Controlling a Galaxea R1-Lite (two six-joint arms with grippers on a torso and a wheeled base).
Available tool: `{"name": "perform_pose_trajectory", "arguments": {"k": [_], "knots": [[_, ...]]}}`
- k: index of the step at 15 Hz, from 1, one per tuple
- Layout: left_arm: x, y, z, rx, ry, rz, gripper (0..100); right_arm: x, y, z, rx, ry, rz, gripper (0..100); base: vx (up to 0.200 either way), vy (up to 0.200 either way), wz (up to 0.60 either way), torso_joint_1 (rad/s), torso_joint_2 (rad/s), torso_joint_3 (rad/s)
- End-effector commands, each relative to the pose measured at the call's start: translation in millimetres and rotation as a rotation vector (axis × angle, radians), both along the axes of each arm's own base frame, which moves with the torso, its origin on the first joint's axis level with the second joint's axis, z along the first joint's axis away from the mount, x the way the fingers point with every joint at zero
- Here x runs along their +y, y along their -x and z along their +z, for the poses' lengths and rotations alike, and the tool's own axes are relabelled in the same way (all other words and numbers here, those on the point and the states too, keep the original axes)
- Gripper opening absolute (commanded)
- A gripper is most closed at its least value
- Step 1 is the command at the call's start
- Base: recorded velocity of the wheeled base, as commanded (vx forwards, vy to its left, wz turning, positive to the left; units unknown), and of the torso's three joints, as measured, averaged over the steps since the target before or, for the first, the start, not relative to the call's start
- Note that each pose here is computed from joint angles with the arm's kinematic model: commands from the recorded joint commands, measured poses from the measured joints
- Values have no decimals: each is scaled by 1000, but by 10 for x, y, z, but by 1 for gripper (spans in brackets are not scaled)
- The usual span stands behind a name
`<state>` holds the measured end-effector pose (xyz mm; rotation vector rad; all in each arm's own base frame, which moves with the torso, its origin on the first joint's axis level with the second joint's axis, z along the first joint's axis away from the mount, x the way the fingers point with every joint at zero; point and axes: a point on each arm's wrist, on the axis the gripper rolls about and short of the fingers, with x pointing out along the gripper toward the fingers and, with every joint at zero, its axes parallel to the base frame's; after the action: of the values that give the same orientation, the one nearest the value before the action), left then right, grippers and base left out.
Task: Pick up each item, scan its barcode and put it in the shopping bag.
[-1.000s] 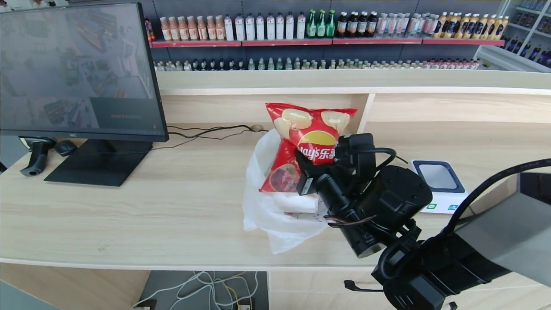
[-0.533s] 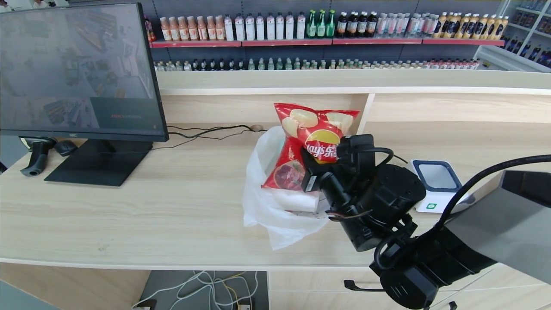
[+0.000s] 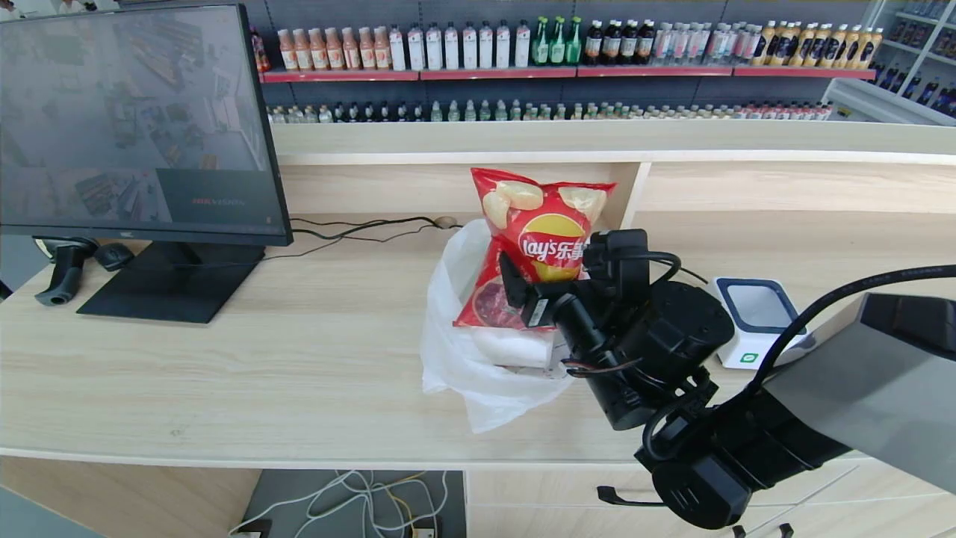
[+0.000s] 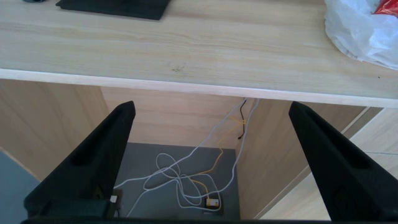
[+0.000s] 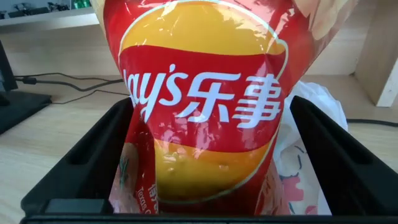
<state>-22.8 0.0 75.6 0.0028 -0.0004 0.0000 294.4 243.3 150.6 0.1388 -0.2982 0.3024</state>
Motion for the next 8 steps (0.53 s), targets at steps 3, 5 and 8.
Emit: {"name": "perform_pose_trajectory", "arguments": {"k": [3,5,8], "knots": [[0,1,3,-1,0,0,100,25,66,54,-9,-8,18,100,0,0,0,0,0,0],[0,0,-1,0,0,0,100,13,96,74,-9,-7,19,100,0,0,0,0,0,0],[0,0,3,0,0,0,100,-87,207,133,-4,-1,19,100,0,0,0,0,0,0]]}}
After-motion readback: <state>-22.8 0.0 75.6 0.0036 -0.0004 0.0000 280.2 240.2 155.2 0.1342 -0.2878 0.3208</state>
